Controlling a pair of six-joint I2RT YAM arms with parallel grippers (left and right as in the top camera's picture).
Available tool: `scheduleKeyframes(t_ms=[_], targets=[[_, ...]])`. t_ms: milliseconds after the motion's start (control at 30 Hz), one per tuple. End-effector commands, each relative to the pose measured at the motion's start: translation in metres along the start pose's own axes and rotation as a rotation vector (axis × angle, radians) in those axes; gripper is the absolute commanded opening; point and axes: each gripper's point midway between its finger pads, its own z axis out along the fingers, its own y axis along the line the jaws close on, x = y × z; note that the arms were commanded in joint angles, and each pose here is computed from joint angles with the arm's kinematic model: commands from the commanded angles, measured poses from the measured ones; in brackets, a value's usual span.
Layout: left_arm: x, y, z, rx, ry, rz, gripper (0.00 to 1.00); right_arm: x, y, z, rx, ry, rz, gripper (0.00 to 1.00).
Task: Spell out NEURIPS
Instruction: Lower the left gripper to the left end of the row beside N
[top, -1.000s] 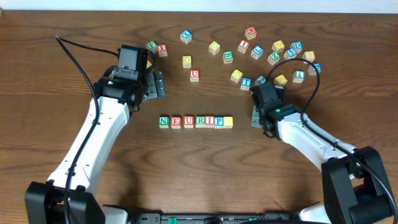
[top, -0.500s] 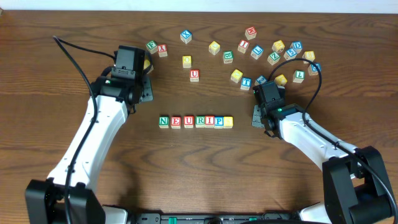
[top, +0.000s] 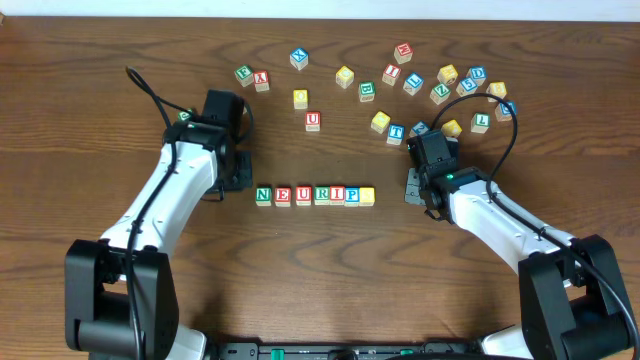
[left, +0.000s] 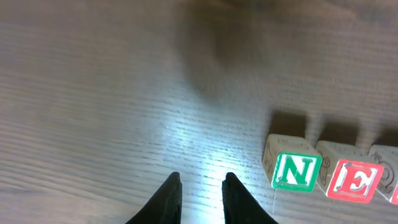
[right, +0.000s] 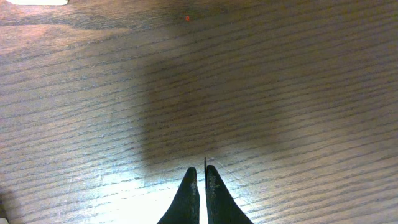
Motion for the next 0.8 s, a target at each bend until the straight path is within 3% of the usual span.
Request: scheduleKeyframes(t_ms=[0, 300, 767], targets=[[0.018, -0.001, 0.011, 0.020, 0.062, 0.013, 0.20, -0.004, -0.003, -0.005, -0.003, -0.017, 0.004, 0.01], [0.047, -0.007, 0.032, 0.066, 0.130, 0.012, 0.20, -0.005, -0.003, -0.005, -0.005, -0.020, 0.005, 0.01], [0.033, -0.014, 0.037, 0.100, 0.065, 0.006, 0.20, -0.005, -0.003, -0.005, -0.005, -0.019, 0.005, 0.01]])
